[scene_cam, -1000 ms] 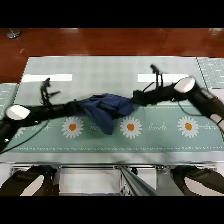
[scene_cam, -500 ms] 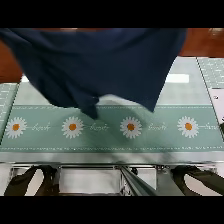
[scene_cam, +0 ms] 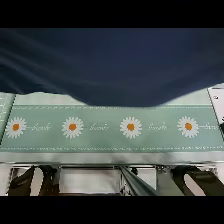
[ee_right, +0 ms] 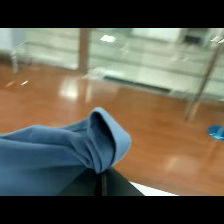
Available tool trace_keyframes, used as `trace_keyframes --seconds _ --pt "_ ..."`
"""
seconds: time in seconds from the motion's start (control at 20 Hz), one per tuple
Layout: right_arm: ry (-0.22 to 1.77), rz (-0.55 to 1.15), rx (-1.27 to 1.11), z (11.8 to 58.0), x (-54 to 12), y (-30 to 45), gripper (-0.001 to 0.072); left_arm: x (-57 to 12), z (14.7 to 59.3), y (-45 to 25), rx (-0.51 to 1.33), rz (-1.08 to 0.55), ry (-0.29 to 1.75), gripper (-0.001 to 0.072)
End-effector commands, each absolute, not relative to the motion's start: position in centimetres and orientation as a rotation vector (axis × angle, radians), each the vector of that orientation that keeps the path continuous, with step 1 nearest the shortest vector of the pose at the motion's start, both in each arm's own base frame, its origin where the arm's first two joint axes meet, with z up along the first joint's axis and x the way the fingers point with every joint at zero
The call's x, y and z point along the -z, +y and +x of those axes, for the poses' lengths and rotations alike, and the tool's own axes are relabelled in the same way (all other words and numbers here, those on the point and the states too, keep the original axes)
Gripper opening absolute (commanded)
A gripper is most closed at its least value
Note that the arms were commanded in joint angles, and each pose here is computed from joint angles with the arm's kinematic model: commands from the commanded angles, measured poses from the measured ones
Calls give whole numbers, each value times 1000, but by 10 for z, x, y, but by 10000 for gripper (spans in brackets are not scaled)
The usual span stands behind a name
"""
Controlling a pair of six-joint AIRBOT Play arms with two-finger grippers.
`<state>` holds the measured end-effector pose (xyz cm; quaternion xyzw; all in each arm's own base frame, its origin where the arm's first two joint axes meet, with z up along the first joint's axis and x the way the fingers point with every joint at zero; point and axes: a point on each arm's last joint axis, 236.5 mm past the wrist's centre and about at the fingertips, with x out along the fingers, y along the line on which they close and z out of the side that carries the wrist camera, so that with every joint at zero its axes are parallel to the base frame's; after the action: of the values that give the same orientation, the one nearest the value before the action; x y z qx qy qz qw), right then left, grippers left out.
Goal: Fold the shirts.
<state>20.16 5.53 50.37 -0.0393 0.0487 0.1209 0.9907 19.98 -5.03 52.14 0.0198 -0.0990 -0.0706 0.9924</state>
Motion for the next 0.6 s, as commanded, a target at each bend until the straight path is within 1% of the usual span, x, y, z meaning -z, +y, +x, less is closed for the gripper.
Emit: trace_keyframes --seconds 0.0,0.1,0.25,0.55 --pt "94 -86 -166 171 -502 37 23 -511 173 -56 122 140 -159 15" --pt "151 -83 -171 179 -487 38 23 -498 175 -63 191 119 -112 15" --pt "340 -73 -180 214 -429 38 23 -459 202 -56 212 62 24 15" --pt "676 -8 -173 306 -281 39 23 -299 292 -45 253 -115 448 15"
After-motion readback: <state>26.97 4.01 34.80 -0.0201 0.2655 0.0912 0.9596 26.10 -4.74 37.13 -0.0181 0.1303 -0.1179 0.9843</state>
